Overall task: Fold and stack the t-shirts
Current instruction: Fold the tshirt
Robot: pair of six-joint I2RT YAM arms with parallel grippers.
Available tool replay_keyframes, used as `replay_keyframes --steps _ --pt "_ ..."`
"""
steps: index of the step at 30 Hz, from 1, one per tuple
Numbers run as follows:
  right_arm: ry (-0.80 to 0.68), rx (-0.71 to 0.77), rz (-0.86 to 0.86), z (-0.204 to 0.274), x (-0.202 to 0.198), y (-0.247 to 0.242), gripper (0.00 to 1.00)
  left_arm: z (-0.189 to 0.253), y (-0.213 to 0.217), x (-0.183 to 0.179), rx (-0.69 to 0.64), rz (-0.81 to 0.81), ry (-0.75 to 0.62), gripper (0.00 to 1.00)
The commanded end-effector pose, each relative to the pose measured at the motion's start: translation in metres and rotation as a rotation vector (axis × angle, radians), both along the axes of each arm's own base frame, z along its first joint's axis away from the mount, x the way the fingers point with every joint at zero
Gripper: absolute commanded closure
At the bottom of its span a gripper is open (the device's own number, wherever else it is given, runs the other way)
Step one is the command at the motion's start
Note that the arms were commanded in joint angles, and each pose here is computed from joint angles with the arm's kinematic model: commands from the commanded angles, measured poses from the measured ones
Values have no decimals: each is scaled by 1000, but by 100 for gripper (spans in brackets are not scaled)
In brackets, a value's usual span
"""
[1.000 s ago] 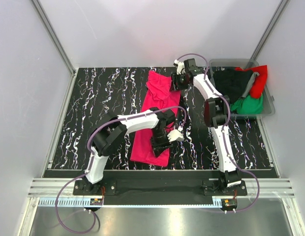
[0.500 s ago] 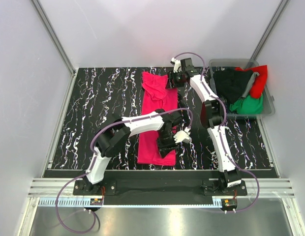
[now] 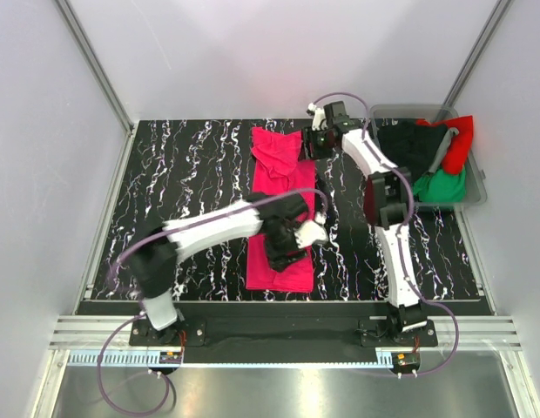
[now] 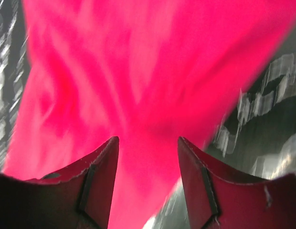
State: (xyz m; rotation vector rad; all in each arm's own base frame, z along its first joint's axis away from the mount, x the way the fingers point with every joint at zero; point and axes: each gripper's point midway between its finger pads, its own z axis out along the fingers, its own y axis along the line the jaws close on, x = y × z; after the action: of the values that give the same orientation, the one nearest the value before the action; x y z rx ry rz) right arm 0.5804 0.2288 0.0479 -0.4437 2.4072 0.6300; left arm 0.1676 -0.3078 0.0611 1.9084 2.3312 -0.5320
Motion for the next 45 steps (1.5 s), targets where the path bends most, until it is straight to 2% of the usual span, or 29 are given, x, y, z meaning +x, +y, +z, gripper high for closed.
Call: replay_keyframes --steps 1,2,3,4,5,6,7,8,9,10,13,14,15,16,19,24,29,40,45 --pt "-129 109 -71 148 -30 -13 41 99 17 21 -200 158 -242 40" --pt "-7 113 -79 118 -59 -17 41 106 25 21 -219 217 -233 38" --pt "-20 145 -80 148 -84 -19 41 103 39 22 -218 359 -166 37" --pt "47 178 -111 144 -104 -20 41 110 47 22 -250 444 -138 39" --pt "157 204 -111 128 -148 -22 41 95 58 19 -237 532 -76 40" --pt "221 224 -114 121 -171 -22 41 93 68 27 -255 722 18 42" --pt "303 255 -150 114 -193 -22 41 88 76 27 -260 809 65 43" --pt "432 252 -173 84 -230 -26 41 83 80 32 -277 883 103 42" --pt "450 276 -186 90 -248 -28 41 66 91 28 -251 1005 206 40" --pt "572 279 -232 65 -280 -31 41 60 93 31 -267 1051 239 39" --pt "680 329 -276 52 -321 -31 41 32 106 19 -227 1212 387 36" --pt "754 307 -302 31 -347 -37 41 27 106 18 -235 1235 406 36" --pt "763 305 -306 29 -357 -38 42 16 109 7 -206 1269 459 36" --pt "821 274 -307 15 -382 -37 42 12 108 6 -211 1280 465 37" --pt "853 229 -279 2 -420 -29 43 -9 114 -8 -173 1339 502 37" --pt "849 200 -269 -8 -431 -21 42 -31 118 -26 -107 1395 565 36" --pt "875 194 -281 -20 -423 -11 42 -38 115 -21 -107 1413 569 34" --pt "898 164 -250 -30 -426 8 47 -46 114 -25 -102 1416 573 50" --pt "898 157 -249 -32 -429 6 51 -50 109 -30 -89 1393 560 51"
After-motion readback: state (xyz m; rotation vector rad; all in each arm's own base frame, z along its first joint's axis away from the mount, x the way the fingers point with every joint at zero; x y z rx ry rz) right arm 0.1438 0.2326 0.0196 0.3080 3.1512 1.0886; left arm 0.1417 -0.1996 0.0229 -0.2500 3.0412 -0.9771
